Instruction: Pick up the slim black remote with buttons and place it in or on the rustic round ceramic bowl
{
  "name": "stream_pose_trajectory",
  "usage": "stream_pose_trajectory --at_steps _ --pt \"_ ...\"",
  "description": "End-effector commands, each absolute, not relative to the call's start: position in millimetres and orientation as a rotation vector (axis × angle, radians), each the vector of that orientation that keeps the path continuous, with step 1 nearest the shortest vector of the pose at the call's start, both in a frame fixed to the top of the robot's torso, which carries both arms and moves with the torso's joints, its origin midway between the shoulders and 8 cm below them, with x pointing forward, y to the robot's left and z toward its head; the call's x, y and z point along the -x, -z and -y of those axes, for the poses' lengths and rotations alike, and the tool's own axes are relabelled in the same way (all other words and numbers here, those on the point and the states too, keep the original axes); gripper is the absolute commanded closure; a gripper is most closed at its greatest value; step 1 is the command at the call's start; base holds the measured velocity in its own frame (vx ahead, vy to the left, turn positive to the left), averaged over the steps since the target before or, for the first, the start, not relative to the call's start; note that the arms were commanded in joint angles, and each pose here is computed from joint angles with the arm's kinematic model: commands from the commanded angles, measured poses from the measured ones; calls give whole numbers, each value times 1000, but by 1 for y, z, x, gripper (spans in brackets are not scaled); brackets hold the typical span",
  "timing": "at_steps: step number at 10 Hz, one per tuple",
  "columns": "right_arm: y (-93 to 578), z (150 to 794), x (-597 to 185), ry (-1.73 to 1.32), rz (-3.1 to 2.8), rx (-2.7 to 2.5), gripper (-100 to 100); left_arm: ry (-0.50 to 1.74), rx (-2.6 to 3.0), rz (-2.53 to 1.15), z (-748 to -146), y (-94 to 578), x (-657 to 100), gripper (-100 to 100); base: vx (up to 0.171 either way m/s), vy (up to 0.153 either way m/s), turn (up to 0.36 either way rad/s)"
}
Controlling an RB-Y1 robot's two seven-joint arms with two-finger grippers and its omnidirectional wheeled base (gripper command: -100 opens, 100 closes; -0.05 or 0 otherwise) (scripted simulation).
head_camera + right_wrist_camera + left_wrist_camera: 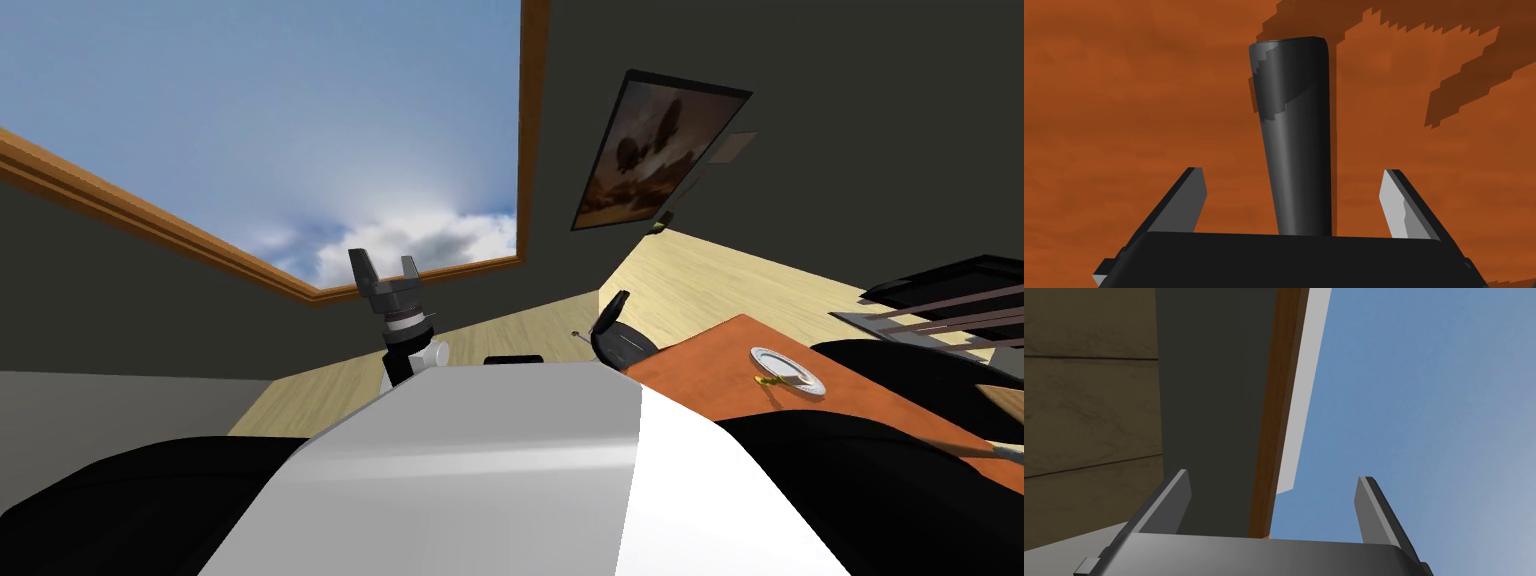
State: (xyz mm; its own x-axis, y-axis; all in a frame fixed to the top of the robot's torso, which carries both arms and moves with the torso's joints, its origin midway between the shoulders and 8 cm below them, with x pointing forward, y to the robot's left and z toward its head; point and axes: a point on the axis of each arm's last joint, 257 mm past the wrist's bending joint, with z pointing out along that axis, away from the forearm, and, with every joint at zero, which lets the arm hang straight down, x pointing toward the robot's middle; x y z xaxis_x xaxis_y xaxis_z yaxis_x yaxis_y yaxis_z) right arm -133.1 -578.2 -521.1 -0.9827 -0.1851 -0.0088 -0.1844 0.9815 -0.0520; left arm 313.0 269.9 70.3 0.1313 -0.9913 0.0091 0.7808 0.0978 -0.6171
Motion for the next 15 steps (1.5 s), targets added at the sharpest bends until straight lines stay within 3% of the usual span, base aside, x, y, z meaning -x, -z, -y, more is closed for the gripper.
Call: stream_pose_trajectory --at_steps 1,11,12,15 --pt "524 576 125 77 -3111 305 -100 1385 551 -470 -270 -70 -313 0 -8 -14 -67" --pt "544 563 66 86 -3092 424 -100 1385 551 -470 -270 -70 -313 0 -18 -22 -81" --pt "544 563 66 88 -3093 423 100 1385 551 -470 -270 -70 -313 0 0 0 0" --pt "544 562 66 82 -3093 426 100 1385 551 -470 -270 -70 -313 0 0 2 0"
